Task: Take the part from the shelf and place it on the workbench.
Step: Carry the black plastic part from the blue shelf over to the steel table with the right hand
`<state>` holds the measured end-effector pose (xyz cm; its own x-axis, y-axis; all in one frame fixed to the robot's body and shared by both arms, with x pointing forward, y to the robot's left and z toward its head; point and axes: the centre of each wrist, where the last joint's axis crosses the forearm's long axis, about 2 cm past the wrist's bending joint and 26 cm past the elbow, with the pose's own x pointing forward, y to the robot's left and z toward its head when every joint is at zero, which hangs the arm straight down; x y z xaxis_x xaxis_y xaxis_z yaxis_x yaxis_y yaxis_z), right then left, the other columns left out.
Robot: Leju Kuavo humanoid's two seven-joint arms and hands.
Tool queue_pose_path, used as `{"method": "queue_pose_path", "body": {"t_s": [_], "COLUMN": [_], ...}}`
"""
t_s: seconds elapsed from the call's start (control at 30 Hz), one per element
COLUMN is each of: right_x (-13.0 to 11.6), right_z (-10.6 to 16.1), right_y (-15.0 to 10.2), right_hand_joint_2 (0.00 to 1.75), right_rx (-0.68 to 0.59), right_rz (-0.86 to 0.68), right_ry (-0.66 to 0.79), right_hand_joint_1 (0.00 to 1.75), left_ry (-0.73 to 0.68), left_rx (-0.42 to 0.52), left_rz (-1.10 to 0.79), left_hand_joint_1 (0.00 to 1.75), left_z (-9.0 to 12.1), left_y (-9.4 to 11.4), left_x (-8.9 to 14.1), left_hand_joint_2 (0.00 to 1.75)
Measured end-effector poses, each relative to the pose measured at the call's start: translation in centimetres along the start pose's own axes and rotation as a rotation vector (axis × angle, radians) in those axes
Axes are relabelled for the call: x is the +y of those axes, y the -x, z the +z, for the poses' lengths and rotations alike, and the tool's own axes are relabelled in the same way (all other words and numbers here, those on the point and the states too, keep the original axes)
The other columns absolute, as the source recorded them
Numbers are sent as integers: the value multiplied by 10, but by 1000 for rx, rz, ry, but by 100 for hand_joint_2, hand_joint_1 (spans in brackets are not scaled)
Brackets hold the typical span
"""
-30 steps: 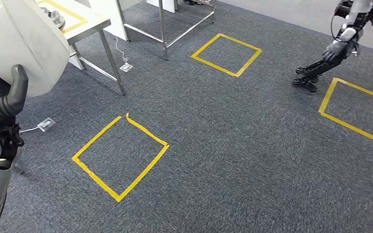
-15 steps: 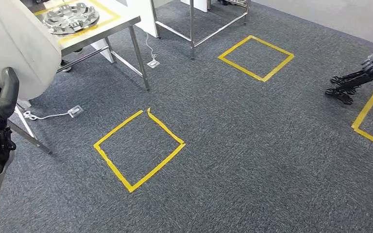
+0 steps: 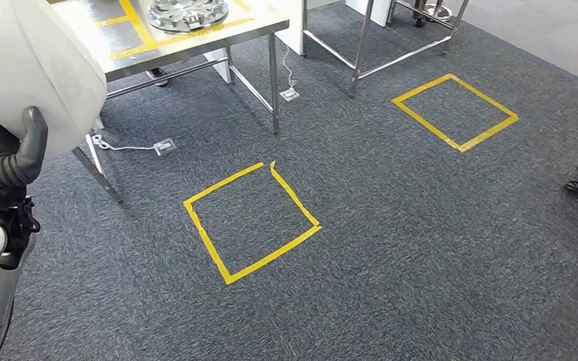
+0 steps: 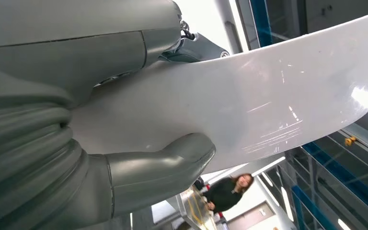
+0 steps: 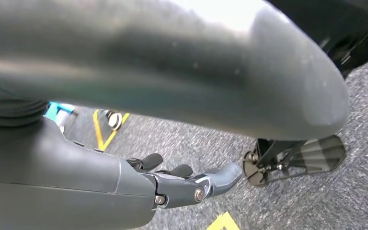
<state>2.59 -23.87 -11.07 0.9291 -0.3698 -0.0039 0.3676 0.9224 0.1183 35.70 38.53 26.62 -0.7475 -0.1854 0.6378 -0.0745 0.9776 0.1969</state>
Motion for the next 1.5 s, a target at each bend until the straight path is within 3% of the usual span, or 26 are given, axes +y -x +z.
{"method": "queue_pose_path", "body": {"t_s": [0.33, 1.1, 1.5], "right_x": [-2, 1, 5], "right_z": [0, 0, 0], "right_y": [-2, -5, -3], "right_hand_joint_2": [0, 0, 0], "right_rx": [-4, -7, -5], "right_rz": [-7, -20, -41], "right_ry": [5, 15, 6], "right_hand_joint_1": [0, 0, 0], "left_ry": [5, 2, -4], "left_rx": [-2, 25, -12], "left_rz": [0, -13, -10], "left_hand_joint_1": [175, 175, 175], "left_z": [-4, 11, -1], "left_y": [1, 2, -3], "left_x": [-2, -11, -6], "left_hand_joint_2": [175, 175, 175]}}
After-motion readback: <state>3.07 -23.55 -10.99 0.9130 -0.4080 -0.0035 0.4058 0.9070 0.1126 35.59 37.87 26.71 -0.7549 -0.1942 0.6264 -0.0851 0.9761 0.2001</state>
